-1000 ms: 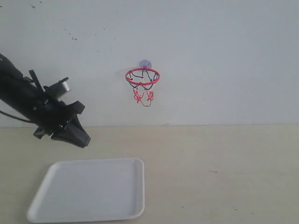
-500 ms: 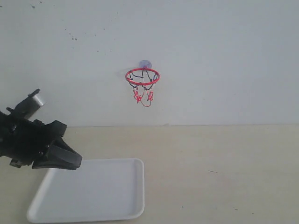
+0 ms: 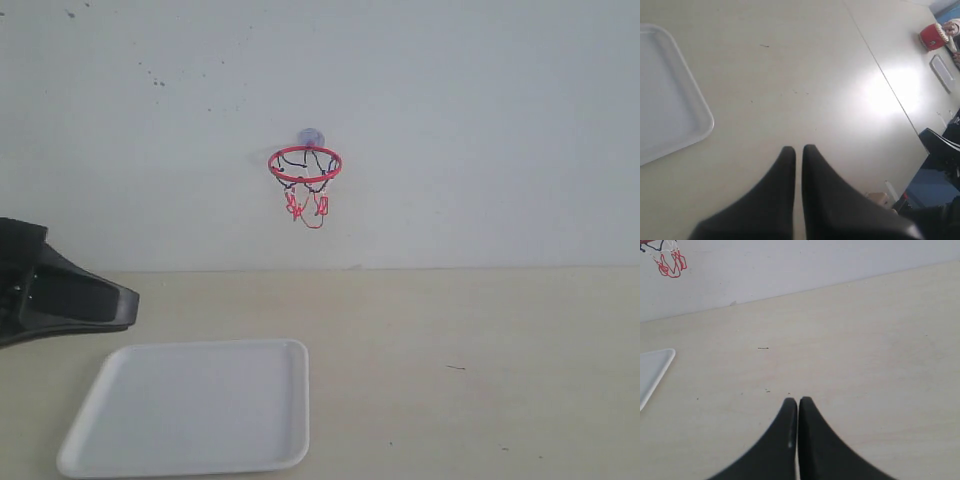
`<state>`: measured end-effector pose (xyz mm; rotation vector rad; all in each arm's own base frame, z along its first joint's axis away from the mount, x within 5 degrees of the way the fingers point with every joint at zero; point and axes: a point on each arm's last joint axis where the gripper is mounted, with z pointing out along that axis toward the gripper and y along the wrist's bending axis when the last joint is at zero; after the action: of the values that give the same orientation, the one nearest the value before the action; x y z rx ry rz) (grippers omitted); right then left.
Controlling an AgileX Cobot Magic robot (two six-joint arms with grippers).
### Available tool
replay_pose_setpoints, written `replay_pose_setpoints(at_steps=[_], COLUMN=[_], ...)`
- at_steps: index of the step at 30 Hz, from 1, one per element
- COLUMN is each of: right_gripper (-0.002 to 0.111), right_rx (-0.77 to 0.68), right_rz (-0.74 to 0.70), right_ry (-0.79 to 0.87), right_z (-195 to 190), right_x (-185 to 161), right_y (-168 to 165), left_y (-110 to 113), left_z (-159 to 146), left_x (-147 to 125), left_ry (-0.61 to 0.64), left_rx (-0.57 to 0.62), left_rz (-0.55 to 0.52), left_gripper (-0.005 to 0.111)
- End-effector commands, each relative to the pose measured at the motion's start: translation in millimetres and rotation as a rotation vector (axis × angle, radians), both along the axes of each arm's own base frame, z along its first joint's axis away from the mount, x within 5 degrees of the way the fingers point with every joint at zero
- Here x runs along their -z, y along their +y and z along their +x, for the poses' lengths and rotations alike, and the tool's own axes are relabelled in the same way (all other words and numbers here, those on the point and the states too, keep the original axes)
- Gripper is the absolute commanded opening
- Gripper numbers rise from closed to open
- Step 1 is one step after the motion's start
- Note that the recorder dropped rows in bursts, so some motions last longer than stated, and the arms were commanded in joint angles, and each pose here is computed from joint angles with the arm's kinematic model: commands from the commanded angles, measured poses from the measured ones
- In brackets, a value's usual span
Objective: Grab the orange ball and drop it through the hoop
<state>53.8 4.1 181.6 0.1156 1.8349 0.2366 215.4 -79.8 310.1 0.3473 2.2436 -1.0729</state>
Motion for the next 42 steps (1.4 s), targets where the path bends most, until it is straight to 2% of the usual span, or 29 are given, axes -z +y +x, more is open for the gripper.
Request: replay_pose_setpoints(at_steps=[1, 9, 22, 25, 29, 31, 36, 42], right_gripper=[0.000, 0.000, 0.000, 0.000, 0.000, 0.000, 0.000, 0.000], right_rx=[0.000, 0.000, 0.000, 0.000, 0.000, 0.000, 0.000, 0.000], right_rz=[-0.013, -0.013, -0.013, -0.013, -0.013, -0.013, -0.013, -0.013], right_ry=[-0.018, -0.018, -0.018, -0.018, -0.018, -0.018, -0.018, -0.018], right_z=[0, 0, 0, 0, 0, 0, 0, 0], right_x=[-2, -2, -2, -2, -2, -2, -2, -2], right_y=[0, 0, 0, 0, 0, 0, 0, 0], left_y=[-1, 0, 1, 6, 18, 22, 26, 22], left_z=[-23, -45, -45, -50, -64, -76, -115, -146], left_x=[-17, -35, -36, -46, -69, -79, -97, -99], left_ry=[-0.067, -0.157, -0.182, -0.278, -0.401, -0.474, -0.635, -0.673], left_rx=[0.036, 0.050, 0.040, -0.046, -0.260, -0.313, -0.328, -0.245], left_rz=[-0.026, -0.031, -0.017, 0.008, -0.044, -0.059, -0.056, -0.056], left_gripper=[0.004, 0.004, 0.004, 0.004, 0.004, 0.004, 0.004, 0.004])
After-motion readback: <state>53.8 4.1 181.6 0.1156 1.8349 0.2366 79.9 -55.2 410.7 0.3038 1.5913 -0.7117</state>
